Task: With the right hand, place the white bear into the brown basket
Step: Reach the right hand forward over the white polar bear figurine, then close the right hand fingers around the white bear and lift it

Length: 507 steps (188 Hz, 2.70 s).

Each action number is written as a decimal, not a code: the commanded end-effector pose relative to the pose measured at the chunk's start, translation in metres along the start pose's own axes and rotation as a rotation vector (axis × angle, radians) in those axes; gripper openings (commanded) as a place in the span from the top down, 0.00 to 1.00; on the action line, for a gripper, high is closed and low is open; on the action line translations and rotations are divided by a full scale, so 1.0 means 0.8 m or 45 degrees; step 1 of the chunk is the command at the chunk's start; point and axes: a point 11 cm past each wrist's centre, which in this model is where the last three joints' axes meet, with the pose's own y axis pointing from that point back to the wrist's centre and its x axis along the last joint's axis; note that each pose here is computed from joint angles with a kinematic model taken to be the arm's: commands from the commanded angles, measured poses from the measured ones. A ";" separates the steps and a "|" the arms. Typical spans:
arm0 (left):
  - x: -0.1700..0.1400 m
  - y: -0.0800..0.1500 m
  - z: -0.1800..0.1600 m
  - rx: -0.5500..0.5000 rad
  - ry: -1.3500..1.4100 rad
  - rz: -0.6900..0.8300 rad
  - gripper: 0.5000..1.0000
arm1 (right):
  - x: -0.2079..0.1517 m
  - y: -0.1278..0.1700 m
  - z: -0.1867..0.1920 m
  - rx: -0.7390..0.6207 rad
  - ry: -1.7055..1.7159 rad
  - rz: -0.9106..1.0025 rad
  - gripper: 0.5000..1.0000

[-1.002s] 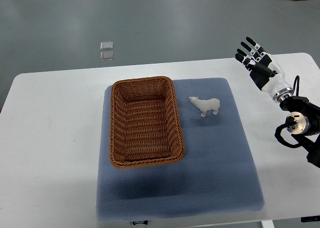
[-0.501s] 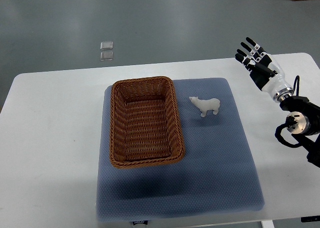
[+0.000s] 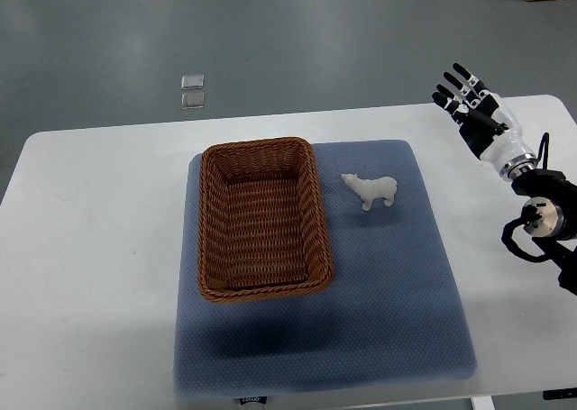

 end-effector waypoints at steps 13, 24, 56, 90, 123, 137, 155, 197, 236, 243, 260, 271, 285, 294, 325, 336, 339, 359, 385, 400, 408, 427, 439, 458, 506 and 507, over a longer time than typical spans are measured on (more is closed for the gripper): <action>0.000 0.000 0.000 0.000 0.000 0.000 0.00 | -0.008 -0.004 -0.009 -0.045 0.244 -0.116 0.16; 0.000 0.000 0.000 0.000 0.000 0.000 0.00 | -0.014 -0.005 -0.010 -0.071 0.358 -0.180 0.16; 0.000 0.000 0.000 0.000 0.002 0.000 0.00 | -0.039 -0.011 -0.021 -0.125 0.710 -0.382 0.16; 0.000 0.000 0.000 0.000 0.000 0.000 0.00 | -0.063 -0.011 -0.016 -0.186 1.079 -0.595 0.16; 0.000 0.000 0.000 0.000 0.002 0.000 0.00 | -0.077 -0.003 -0.004 -0.245 1.349 -0.768 0.16; 0.000 0.000 0.000 0.000 0.002 0.000 0.00 | -0.078 -0.003 -0.003 -0.259 1.422 -0.802 0.16; 0.000 0.000 0.000 0.000 0.002 0.000 0.00 | -0.077 0.000 0.002 -0.281 1.478 -0.828 0.18; 0.000 0.000 0.000 0.000 0.000 0.000 0.00 | -0.073 0.006 0.017 -0.340 1.577 -0.873 0.25; 0.000 0.000 0.000 0.000 0.000 0.000 0.00 | -0.067 0.010 0.029 -0.399 1.685 -0.889 0.26; 0.000 0.000 0.000 0.000 0.000 0.000 0.00 | -0.066 0.010 0.029 -0.398 1.699 -0.881 0.26; 0.000 0.000 0.000 0.000 0.000 0.000 0.00 | -0.067 0.011 0.033 -0.406 1.713 -0.897 0.26; 0.000 0.000 0.000 0.000 0.000 0.000 0.00 | -0.069 0.013 0.038 -0.414 1.719 -0.911 0.26; 0.000 0.000 0.000 0.000 0.000 0.000 0.00 | -0.074 0.014 0.041 -0.416 1.726 -0.927 0.27; 0.000 0.000 0.000 0.000 0.000 0.000 0.00 | -0.079 0.015 0.043 -0.410 1.724 -0.940 0.28; 0.000 0.000 0.000 0.000 0.000 0.000 0.00 | -0.085 0.015 0.045 -0.398 1.720 -0.957 0.33; 0.000 0.000 0.000 0.000 0.000 0.000 0.00 | -0.086 0.015 0.045 -0.397 1.720 -0.958 0.36; 0.000 0.000 0.000 0.000 0.000 0.000 0.00 | -0.086 0.015 0.045 -0.397 1.720 -0.958 0.38; 0.000 0.000 0.000 0.000 0.000 0.000 0.00 | -0.087 0.014 0.044 -0.395 1.721 -0.959 0.42; 0.000 0.000 0.000 0.000 0.000 0.000 0.00 | -0.084 0.017 0.050 -0.427 1.747 -0.967 0.49; 0.000 0.000 0.000 0.000 0.000 0.000 0.00 | -0.081 0.017 0.051 -0.438 1.776 -0.948 0.56; 0.000 0.000 0.000 0.000 0.000 0.000 0.00 | -0.080 0.016 0.051 -0.433 1.788 -0.939 0.61; 0.000 0.000 0.000 0.000 0.000 0.000 0.00 | -0.078 0.017 0.053 -0.432 1.817 -0.925 0.80; 0.000 0.000 0.000 0.000 0.000 0.000 0.00 | -0.074 0.016 0.053 -0.439 1.842 -0.896 0.92; 0.000 0.000 0.000 0.000 0.000 0.000 0.00 | -0.074 0.014 0.051 -0.420 1.856 -0.872 1.00; 0.000 0.000 0.000 0.000 0.000 0.000 0.00 | -0.080 0.003 0.032 -0.307 1.875 -0.807 1.00; 0.000 0.000 0.000 0.000 0.000 0.000 0.00 | -0.080 0.003 0.032 -0.307 1.875 -0.807 1.00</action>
